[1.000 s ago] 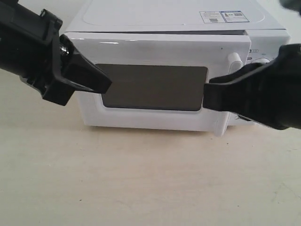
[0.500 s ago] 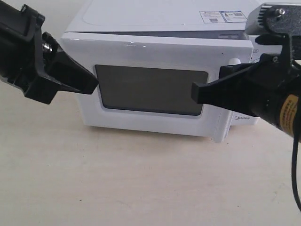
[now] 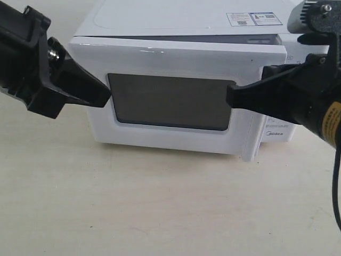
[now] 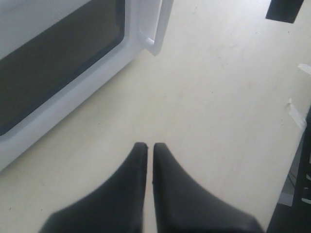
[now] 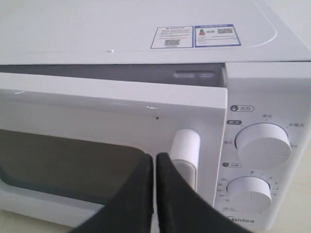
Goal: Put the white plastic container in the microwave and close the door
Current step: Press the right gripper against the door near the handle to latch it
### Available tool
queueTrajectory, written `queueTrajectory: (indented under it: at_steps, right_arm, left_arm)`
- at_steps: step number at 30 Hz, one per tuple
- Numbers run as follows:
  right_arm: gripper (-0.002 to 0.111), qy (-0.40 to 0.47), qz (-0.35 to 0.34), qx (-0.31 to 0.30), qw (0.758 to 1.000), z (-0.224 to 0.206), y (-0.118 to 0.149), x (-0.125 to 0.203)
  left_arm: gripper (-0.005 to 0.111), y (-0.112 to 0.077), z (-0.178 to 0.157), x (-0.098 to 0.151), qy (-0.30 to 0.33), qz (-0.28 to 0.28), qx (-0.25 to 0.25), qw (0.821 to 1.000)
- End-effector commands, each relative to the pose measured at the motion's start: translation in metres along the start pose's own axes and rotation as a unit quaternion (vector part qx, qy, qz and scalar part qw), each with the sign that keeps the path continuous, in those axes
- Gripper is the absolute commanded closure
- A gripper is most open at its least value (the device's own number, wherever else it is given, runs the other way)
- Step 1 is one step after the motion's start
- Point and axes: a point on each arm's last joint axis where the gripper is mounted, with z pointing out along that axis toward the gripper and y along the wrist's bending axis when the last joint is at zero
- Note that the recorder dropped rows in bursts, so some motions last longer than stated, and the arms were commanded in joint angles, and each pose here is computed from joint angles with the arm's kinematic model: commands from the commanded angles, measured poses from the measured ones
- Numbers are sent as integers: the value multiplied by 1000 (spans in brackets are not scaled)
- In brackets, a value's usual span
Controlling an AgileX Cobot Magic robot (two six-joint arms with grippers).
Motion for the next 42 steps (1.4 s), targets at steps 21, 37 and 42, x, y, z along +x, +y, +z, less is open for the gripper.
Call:
queueTrajectory:
  at_steps: [21,37,42]
  right_arm:
    - [108,36,-45,20,998,19,9,23]
    - [108,13,-53,67,996,63,44,11]
    - [108,9,-59,81,995,74,51,12]
  left_arm:
    - [102,-6,-4,-6,-29,-25,19,999]
    - [102,-6,-4,-6,-29,-29,20,999]
    - [102,-6,-4,-6,-27,-28,22,999]
